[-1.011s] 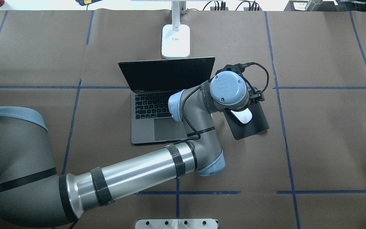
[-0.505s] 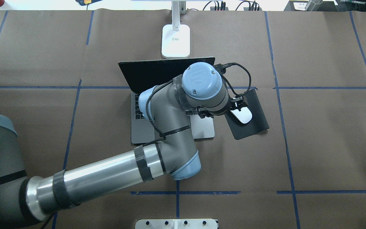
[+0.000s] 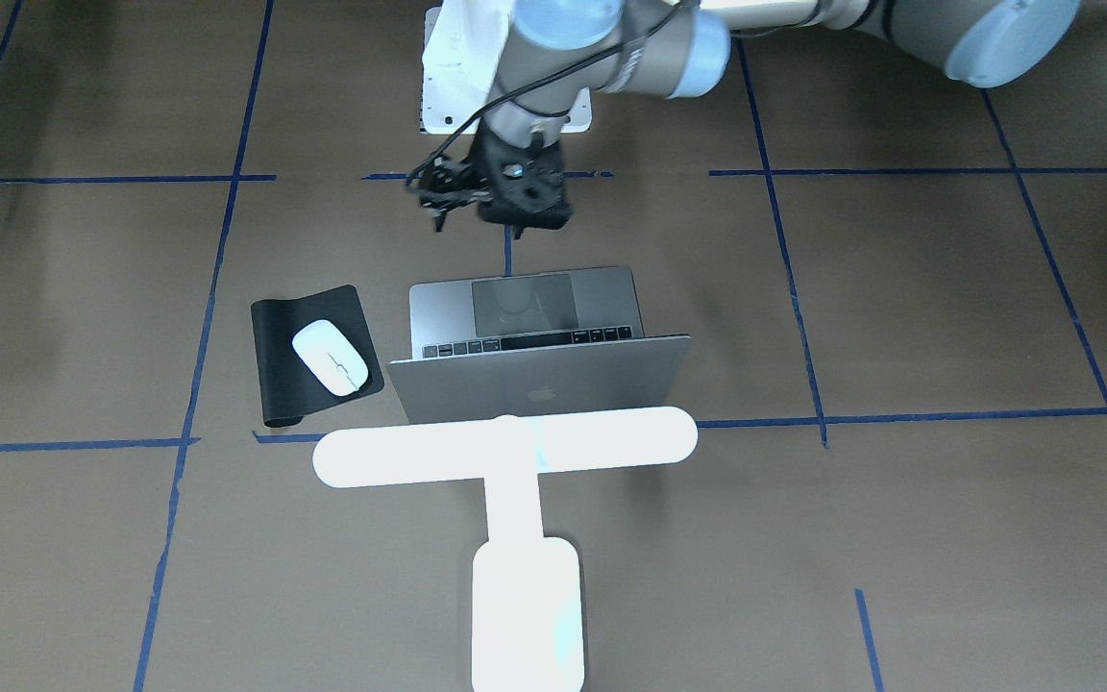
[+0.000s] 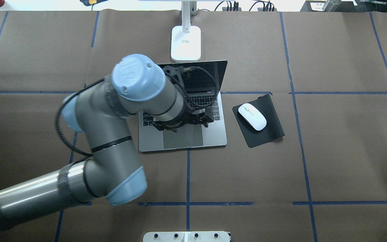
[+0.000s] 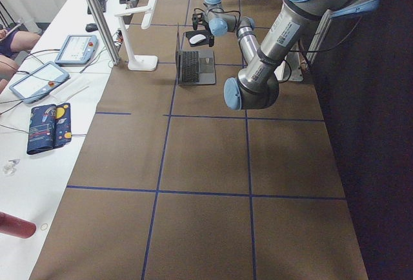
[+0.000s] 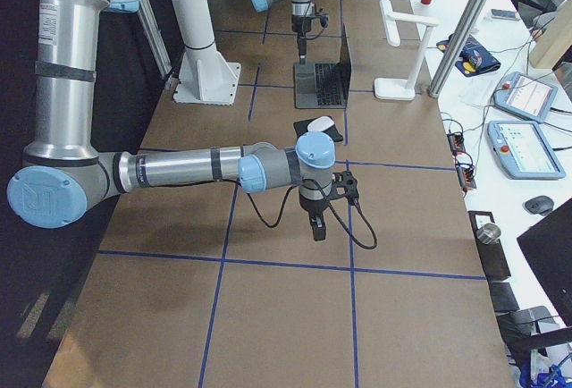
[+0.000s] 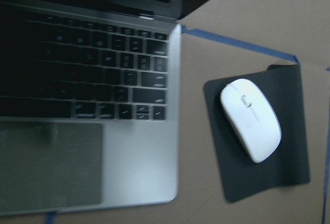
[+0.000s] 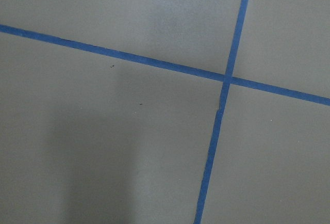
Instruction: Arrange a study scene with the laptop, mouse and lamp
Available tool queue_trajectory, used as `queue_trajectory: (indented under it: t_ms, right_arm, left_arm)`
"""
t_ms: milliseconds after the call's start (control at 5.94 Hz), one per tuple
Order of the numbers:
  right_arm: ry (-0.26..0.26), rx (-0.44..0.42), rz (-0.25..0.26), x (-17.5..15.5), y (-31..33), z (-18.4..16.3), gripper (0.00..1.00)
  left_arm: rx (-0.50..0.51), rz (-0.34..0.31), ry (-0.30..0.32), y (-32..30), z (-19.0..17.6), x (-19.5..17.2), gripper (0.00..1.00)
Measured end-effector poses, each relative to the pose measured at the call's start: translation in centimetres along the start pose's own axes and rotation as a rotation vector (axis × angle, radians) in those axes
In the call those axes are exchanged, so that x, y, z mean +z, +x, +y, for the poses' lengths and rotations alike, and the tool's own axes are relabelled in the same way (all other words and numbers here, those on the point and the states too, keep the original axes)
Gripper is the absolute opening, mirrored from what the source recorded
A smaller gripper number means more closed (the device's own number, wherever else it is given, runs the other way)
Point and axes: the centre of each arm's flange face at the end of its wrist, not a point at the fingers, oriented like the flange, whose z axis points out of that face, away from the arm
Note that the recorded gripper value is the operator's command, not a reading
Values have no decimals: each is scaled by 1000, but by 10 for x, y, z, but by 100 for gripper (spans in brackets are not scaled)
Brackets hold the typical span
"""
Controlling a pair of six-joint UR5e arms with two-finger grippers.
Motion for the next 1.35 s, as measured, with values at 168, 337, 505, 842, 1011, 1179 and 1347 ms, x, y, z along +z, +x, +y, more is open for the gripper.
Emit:
queue_trajectory:
  t_ms: [168, 337, 505, 842, 1011, 1179, 1347]
  right_arm:
    - [-3, 38, 4, 1, 18, 8, 100]
    - [9, 105, -2, -3, 46, 18, 100]
    - [22, 175, -38, -7, 73, 30, 100]
    - [28, 252, -117, -6, 97, 47, 100]
    - [31, 262, -140, -6, 97, 50, 100]
    - [35, 262, -152, -8, 95, 49, 100]
    - [40, 260, -154, -10, 94, 47, 100]
  left_arm:
    - [66, -40, 0, -53, 1, -38, 100]
    - [117, -80, -8, -108, -7, -67, 100]
    - [159, -123, -20, -161, -24, -86, 100]
    - [233, -224, -24, -278, -67, -122, 100]
    - [260, -266, -33, -335, -92, -150, 100]
    - [278, -311, -48, -397, -120, -183, 100]
    - [269, -327, -73, -463, -145, -211, 100]
